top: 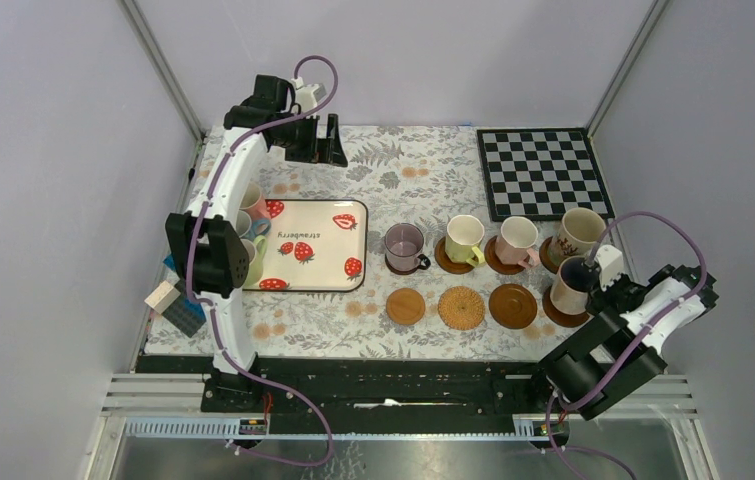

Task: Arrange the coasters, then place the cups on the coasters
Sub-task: Place the cup on the coaster.

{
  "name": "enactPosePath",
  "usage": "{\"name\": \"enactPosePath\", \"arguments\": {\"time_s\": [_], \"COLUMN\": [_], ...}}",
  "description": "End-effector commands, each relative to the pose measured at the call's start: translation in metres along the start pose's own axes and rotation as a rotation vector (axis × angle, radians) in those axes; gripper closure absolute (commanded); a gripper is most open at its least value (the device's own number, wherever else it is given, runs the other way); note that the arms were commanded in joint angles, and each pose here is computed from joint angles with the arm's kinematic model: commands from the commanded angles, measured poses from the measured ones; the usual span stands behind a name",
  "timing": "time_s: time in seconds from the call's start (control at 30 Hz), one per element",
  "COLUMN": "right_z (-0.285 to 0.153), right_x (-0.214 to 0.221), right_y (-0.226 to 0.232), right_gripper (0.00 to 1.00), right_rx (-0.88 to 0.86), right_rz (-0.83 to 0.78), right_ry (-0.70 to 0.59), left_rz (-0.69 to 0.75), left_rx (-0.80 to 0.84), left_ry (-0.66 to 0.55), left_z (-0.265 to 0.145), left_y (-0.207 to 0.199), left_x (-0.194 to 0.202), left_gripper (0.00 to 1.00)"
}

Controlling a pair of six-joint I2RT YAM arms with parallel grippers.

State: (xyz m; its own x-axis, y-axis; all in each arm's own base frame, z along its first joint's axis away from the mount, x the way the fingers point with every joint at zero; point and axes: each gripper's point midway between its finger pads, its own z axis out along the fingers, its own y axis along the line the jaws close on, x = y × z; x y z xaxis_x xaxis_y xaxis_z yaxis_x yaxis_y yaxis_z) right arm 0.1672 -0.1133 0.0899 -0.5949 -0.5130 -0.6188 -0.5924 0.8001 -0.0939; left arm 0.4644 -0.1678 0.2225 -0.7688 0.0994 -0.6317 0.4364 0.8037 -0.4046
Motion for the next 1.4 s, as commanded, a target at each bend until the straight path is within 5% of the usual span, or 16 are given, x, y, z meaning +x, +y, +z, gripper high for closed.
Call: {"name": "enactPosePath", "arguments": {"time_s": [0.0,1.37], "right_z": [-0.002,0.016], "right_x": [-0.017,0.018], "right_y": [-0.011,-0.007], "right_gripper": [1.0,1.0], "right_rx": [0.025,-0.017], "right_rz": [-0.054,-0.017], "right_ry": [-0.092,-0.036], "left_rz": [0.05,0.106], "left_rx": [-0.004,-0.005], "left_ry": [-0.029,0.003], "left_z": [-0.008,0.009], "left_y": [-0.008,-0.01], "left_x": [-0.014,-0.01], "left_gripper": [0.01,0.01]}}
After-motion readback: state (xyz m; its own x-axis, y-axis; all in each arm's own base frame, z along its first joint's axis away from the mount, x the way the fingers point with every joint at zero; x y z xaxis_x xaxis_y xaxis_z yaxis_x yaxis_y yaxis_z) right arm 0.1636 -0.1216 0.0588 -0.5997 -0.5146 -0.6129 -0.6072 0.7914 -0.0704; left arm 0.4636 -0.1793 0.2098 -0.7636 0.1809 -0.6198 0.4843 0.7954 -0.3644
